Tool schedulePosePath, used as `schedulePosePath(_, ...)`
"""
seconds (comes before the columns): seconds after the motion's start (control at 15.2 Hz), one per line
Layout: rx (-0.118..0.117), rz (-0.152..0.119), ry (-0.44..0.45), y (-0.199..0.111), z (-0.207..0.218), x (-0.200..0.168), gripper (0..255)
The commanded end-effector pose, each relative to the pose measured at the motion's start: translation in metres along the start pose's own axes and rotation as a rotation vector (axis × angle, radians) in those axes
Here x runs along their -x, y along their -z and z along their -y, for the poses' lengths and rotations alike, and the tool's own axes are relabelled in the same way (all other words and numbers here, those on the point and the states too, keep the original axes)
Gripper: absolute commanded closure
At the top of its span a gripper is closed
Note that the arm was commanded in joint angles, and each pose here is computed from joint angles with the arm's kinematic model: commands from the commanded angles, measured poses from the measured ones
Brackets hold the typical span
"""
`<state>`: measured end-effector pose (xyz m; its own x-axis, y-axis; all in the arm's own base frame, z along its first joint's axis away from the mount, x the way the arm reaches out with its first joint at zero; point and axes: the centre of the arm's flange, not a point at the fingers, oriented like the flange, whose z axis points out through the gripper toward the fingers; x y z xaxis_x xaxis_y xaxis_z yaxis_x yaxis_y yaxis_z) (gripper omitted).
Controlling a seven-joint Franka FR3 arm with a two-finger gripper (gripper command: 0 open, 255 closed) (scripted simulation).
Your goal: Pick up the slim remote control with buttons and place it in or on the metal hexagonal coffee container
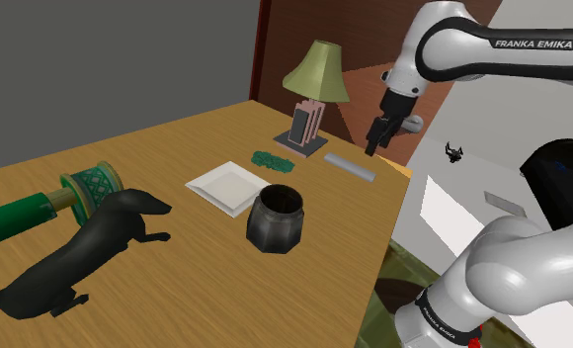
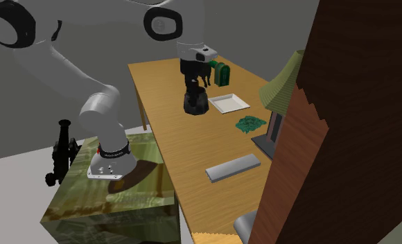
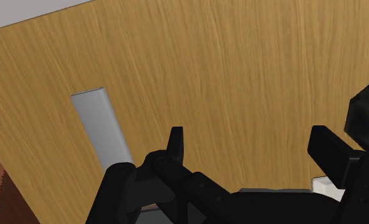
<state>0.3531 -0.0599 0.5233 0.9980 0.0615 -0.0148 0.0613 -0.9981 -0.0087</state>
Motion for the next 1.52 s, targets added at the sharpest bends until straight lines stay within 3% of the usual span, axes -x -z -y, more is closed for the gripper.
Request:
schedulePosePath(0.0, 0.000, -0.002, 0.003, -0.015, -0.018, -0.013, 0)
schedulePosePath(1.25, -0.011, -0.013, 0.021, -0.154, -0.194, -0.126, 0)
schedulePosePath(1.45, -0.011, -0.013, 0.021, -0.170, -0.194, -0.127, 0)
